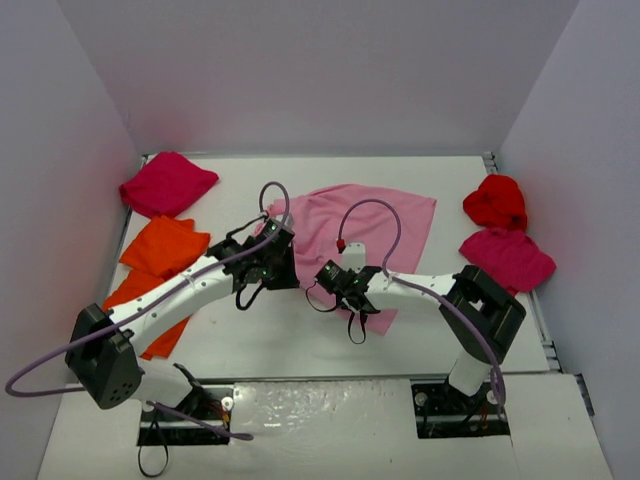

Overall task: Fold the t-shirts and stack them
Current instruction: Flatten the tshirt out

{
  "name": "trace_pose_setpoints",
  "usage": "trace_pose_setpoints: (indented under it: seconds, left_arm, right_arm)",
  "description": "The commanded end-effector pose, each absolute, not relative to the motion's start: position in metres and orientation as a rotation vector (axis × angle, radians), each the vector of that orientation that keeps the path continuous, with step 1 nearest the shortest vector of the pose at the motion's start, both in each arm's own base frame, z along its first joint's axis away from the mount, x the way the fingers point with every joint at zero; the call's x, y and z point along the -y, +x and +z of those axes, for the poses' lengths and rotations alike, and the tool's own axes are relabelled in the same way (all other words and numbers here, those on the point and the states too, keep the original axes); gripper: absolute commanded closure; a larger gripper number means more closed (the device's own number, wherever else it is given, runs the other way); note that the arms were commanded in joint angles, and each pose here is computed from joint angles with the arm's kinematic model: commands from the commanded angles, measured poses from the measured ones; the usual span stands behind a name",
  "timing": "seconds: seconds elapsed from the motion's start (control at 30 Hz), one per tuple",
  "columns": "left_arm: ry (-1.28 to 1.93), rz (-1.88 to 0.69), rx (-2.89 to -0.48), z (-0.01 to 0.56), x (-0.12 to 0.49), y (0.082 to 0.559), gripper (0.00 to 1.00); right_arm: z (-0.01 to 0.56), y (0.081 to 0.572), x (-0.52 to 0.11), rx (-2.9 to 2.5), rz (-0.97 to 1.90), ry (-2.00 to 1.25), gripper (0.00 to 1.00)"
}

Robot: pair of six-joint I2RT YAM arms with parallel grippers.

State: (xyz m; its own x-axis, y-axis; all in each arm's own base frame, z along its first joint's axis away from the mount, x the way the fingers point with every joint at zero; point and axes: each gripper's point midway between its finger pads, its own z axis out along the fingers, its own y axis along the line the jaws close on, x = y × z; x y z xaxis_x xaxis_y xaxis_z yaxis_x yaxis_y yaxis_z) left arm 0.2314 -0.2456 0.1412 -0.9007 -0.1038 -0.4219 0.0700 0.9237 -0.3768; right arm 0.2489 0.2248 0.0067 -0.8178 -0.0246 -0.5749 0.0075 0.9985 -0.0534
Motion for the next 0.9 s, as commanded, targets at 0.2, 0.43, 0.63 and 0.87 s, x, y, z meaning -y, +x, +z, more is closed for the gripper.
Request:
trace_pose_setpoints:
  seconds: [0.2, 0.43, 0.63, 0.87]
  left_arm:
    - [0.015, -0.480, -2.598, 0.163, 0.240, 0.251, 1.00]
    - [0.007, -0.445, -2.613, 0.159, 0.231, 0.247, 1.00]
    - [-0.011, -0.416, -2.621, 0.156, 0.219, 0.241, 1.00]
    - [-0.028, -0.434, -2.604, 0.159, 0.218, 0.242, 1.00]
  right_arm:
    - [-0.018, 0.169, -0.150, -2.674, -0.354, 0.078, 1.00]
    - [-0.015, 0.156, -0.150, -2.665, -0.395, 0.067, 1.00]
    - [-0.005, 0.138, -0.162, -2.582, -0.391, 0.007, 1.00]
    - [0.078, 0.173, -0.241, -2.318, -0.124, -0.041, 1.00]
